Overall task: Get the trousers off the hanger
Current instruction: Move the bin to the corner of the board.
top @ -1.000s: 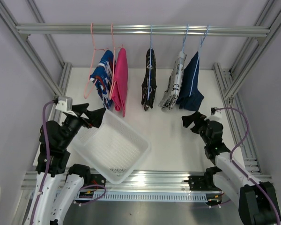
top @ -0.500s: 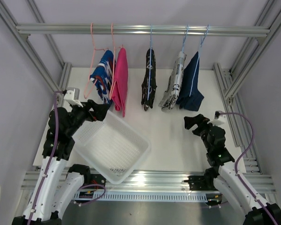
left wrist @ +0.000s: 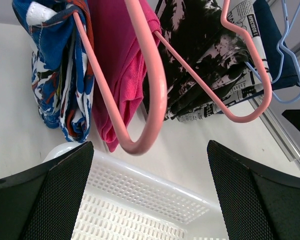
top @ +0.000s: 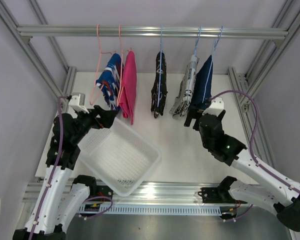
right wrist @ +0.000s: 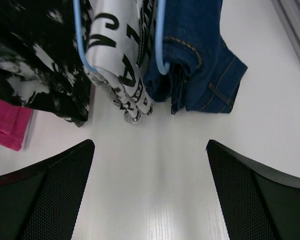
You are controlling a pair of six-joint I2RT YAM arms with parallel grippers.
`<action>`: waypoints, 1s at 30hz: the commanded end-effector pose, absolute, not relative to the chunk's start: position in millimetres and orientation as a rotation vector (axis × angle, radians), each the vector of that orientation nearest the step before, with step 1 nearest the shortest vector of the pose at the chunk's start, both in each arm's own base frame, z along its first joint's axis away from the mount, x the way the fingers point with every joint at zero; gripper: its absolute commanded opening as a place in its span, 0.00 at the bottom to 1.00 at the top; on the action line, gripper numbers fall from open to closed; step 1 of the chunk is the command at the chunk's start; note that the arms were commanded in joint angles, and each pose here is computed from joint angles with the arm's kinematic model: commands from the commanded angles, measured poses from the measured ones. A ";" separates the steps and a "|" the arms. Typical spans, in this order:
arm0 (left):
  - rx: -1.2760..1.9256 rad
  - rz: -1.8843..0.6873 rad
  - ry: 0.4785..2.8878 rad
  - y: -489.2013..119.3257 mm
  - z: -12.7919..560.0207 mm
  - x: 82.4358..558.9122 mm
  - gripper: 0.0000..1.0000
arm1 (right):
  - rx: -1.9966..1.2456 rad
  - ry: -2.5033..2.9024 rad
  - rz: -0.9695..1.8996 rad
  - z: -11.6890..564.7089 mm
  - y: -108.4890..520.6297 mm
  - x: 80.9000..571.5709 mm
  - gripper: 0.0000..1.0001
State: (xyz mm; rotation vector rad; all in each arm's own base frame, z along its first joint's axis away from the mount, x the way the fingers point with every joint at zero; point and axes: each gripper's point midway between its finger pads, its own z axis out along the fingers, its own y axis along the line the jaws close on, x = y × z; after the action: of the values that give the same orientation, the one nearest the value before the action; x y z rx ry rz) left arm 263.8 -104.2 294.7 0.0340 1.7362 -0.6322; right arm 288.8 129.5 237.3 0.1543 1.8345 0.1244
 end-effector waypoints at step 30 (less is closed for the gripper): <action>-0.011 -0.566 1.698 -89.9 304.9 259.7 0.99 | -0.444 2.131 0.375 132.3 322.1 179.1 1.00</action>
State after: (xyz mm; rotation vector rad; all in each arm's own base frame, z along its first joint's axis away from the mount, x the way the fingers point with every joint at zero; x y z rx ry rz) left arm 258.7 -92.1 296.6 -0.0155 1.7252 -0.5756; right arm 177.4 291.3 108.3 -0.5874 2.1870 0.3388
